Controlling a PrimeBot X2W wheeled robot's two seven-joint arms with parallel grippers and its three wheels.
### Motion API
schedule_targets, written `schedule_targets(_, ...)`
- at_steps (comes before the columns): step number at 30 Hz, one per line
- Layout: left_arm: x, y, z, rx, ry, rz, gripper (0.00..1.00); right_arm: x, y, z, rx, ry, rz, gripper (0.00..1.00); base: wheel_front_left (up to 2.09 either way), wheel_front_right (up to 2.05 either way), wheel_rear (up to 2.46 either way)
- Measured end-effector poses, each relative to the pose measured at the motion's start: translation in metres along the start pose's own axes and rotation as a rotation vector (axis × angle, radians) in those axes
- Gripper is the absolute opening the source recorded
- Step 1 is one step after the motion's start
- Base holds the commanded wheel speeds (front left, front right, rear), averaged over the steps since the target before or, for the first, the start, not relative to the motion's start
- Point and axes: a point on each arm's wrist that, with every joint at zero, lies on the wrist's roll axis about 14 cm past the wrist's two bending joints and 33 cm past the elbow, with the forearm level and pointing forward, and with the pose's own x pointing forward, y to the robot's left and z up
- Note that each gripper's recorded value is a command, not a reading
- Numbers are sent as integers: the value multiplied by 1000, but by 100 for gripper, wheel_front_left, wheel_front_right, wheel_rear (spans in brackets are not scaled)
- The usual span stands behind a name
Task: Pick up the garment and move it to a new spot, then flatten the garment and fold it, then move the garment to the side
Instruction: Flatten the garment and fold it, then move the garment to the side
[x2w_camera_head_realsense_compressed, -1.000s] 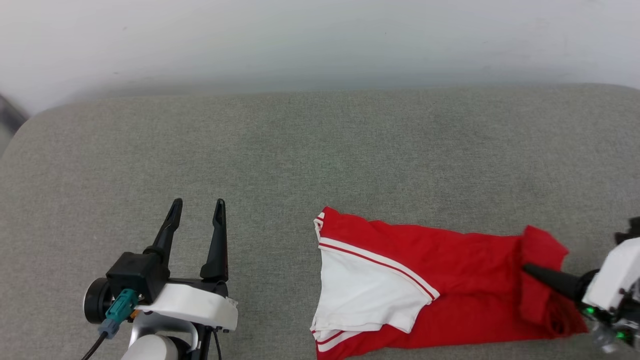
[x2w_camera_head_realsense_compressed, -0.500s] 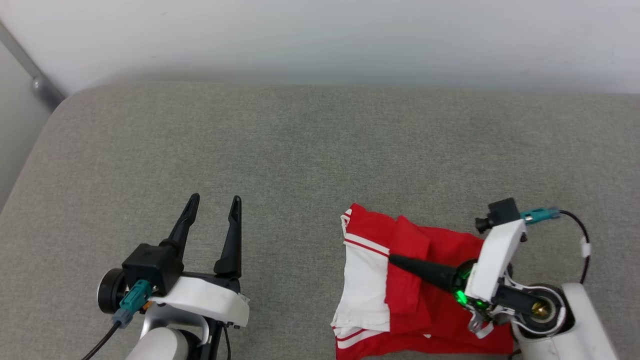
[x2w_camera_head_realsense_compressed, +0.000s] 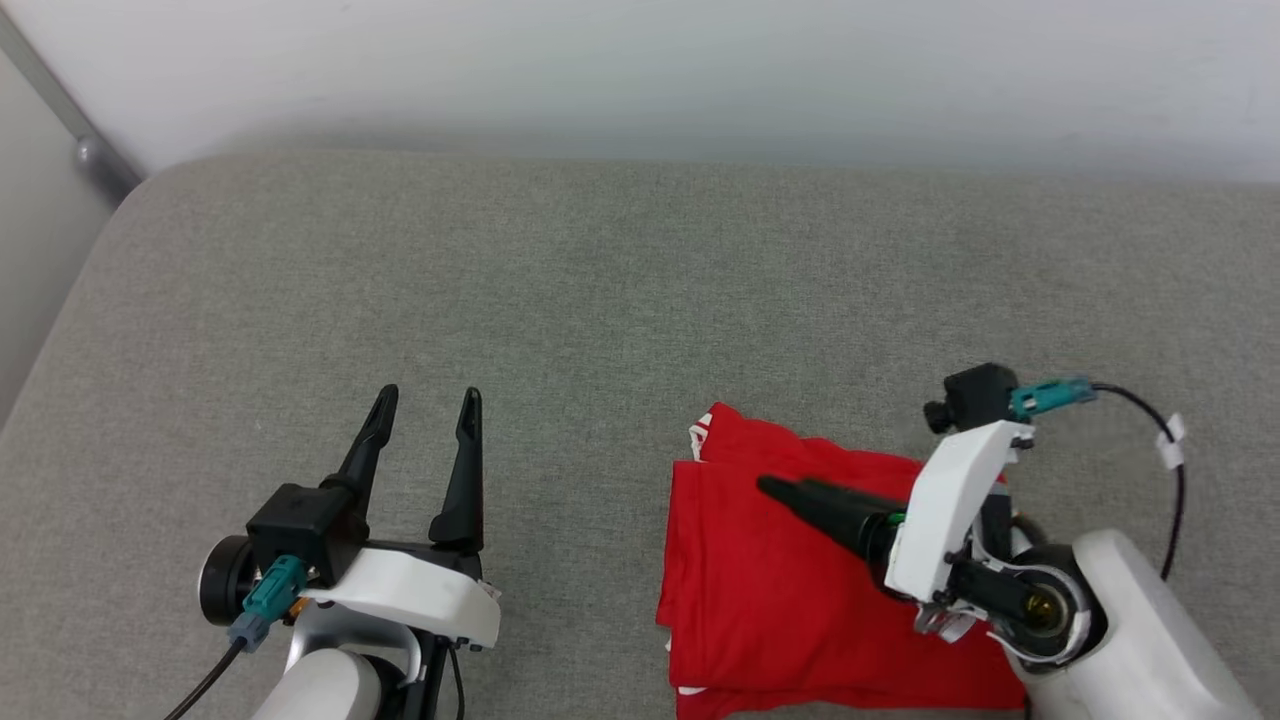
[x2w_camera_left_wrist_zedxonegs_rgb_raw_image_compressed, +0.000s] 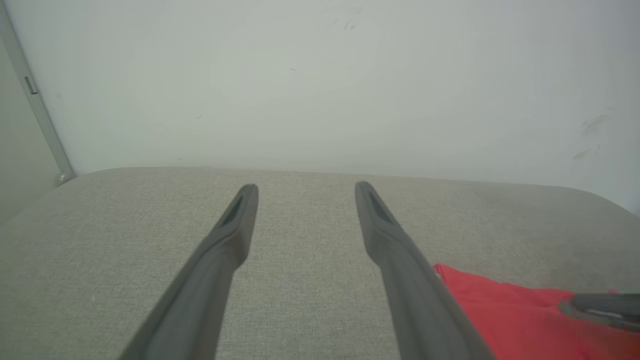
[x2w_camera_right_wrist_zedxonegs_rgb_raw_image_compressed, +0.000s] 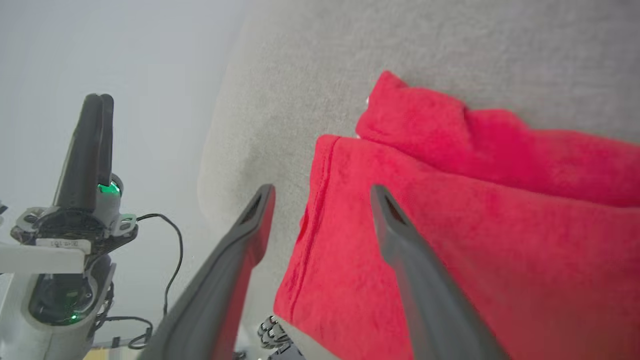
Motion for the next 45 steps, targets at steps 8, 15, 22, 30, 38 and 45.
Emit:
schedule_targets(8,2,-6,2,-1,-10,-10,100,-73,-57,65,-473,-264,-337,100,0,0,0)
schedule_targets(15,-2,-5,-2,2,1,-4,100,-166,-104,81,-577,-463,-625,100,0,0,0)
schedule_targets(22,-12,-2,-4,19,10,4,100,-211,-65,93,-668,-776,-620,100,0,0,0)
schedule_targets(30,-31,-2,-8,28,23,12,100,-210,-20,71,-682,-918,-509,100,0,0,0)
schedule_targets(38,-38,1,-7,23,22,24,100,-204,-12,64,-667,-913,-483,100,0,0,0)
schedule_targets(45,-38,2,-7,22,23,28,100,-200,-14,65,-656,-907,-482,100,0,0,0)
